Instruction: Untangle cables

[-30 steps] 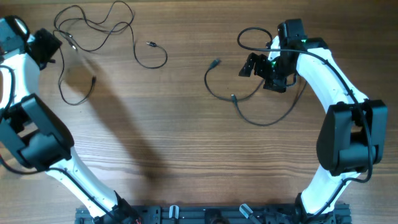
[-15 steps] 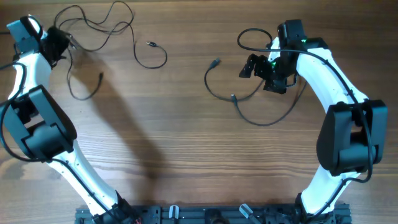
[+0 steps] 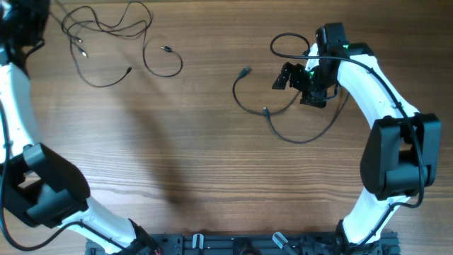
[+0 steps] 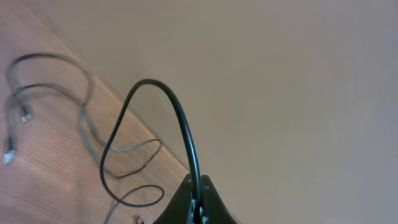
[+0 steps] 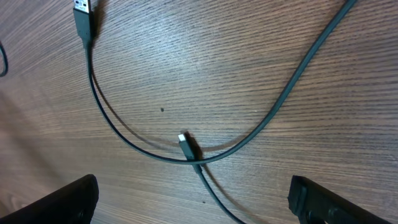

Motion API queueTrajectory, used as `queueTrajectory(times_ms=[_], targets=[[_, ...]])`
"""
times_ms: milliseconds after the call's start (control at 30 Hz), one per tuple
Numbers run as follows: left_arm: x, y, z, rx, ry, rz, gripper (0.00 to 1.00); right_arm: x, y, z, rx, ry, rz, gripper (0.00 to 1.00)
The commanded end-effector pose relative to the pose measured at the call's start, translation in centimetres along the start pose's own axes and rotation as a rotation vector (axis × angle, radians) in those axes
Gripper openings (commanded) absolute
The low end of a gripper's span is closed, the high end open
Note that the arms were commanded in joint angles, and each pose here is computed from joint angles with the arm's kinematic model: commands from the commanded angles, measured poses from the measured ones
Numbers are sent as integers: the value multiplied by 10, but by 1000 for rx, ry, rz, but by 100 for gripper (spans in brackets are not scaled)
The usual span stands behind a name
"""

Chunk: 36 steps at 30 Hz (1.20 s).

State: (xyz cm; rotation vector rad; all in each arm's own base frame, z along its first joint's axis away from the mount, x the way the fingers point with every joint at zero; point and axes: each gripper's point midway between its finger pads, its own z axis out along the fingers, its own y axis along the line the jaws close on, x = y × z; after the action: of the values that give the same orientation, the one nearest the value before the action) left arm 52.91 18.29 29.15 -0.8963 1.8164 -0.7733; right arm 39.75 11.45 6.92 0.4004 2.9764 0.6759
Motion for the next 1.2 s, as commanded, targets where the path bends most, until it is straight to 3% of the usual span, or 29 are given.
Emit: queueTrajectory(times_ms=[0, 267, 400, 567, 733, 900, 1033, 1167], targets=[[-36, 35, -28, -94, -109, -191, 4, 0, 3, 2, -13, 8, -9, 100], [-70, 130, -81, -435, -326, -371, 4, -4, 5, 2, -21, -7, -16, 100], [-79, 138, -88, -471, -378, -360, 4, -4, 5, 2, -21, -9, -16, 100], [-97, 167, -117, -654, -569, -373, 4, -3, 4, 2, -20, -6, -16, 100], [-91, 174, -106, -664, -546, -375, 4, -5, 5, 2, -23, -13, -18, 100], [-54, 187, -58, -668, -400, -395, 4, -5, 5, 2, -23, -12, -10, 100], [-15, 179, -35, -602, -251, -578, 4, -5, 5, 2, -23, -11, -7, 99], [2, 185, -37, -636, -238, -721, 4, -4, 5, 2, -21, -6, -6, 100]])
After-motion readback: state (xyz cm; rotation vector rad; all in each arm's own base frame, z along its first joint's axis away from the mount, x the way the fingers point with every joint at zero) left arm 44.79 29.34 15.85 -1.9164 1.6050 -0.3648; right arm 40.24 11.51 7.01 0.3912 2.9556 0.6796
